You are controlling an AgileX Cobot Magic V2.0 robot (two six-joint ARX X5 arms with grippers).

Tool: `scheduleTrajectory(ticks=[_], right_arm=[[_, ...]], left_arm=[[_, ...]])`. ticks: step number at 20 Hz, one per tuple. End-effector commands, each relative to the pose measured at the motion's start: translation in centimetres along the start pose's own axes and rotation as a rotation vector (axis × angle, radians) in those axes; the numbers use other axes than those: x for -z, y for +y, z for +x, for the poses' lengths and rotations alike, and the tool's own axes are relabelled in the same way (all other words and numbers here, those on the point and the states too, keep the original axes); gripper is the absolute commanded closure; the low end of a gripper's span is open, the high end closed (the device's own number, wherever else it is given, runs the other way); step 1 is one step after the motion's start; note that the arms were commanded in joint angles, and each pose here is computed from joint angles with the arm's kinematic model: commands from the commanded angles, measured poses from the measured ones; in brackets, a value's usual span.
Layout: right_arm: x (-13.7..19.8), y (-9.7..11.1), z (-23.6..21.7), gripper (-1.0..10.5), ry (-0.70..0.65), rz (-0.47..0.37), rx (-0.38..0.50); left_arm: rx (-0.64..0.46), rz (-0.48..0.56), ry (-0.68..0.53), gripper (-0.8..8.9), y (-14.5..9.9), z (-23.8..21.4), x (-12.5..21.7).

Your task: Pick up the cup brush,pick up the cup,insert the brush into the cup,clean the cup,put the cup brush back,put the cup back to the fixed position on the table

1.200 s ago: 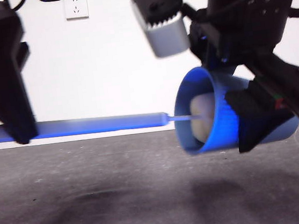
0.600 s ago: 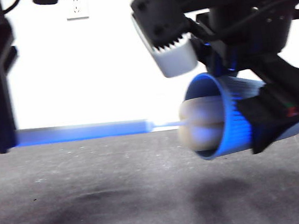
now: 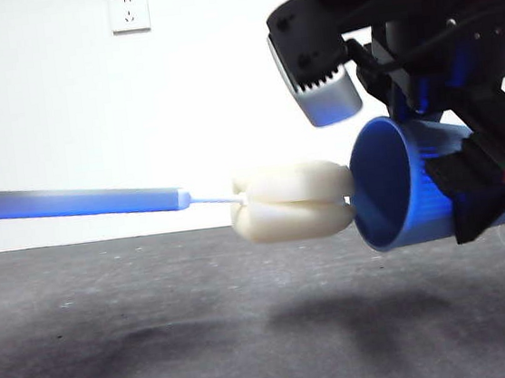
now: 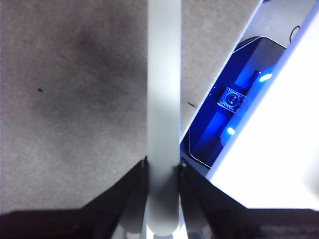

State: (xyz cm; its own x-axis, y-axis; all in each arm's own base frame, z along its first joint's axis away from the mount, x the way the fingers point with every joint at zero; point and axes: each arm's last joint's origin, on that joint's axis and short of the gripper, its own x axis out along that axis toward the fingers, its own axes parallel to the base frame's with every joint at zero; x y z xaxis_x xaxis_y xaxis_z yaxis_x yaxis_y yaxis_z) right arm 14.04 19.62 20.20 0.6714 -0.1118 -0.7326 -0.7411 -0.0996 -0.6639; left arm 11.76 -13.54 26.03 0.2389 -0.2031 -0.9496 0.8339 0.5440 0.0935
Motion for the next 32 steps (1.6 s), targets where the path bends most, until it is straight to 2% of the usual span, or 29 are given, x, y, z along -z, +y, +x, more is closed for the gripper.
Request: scheduleTrajectory(ticks=[1,5,11,19,25,32], right_arm=[[-0.1,-0.3,-0.3,9.6,-0.02,0.035,0.02],[-0.1,-0.3,-0.3,9.6,-0.02,0.036,0.021],[-0.2,-0.4,-0.3,9.6,-0.032,0.042,0.02],[-0.9,-0.2,-0.7,9.6,-0.1,0.047,0.018],[-2.1,0.4,-1.8,9.6,-0.187,0.01,0.043],[-2.8,1.2,-2.7,9.6,-0.23,-0.025,0.051]], left_arm=[[0.004,-0.007,0.006,8.22,0.0,0.1,0.1],[0.053,0.004,0.012,8.22,-0.2,0.1,0.1],[0.061,0.005,0.004,8.22,-0.2,0.1,0.1],[0.115,0.043,-0.105,8.22,-1.0,0.4,-1.4],[0.143,0.062,-0.125,8.22,-1.5,2.2,-3.3],[0.146,0.011,-0.142,8.22,-1.5,3.9,-4.7]])
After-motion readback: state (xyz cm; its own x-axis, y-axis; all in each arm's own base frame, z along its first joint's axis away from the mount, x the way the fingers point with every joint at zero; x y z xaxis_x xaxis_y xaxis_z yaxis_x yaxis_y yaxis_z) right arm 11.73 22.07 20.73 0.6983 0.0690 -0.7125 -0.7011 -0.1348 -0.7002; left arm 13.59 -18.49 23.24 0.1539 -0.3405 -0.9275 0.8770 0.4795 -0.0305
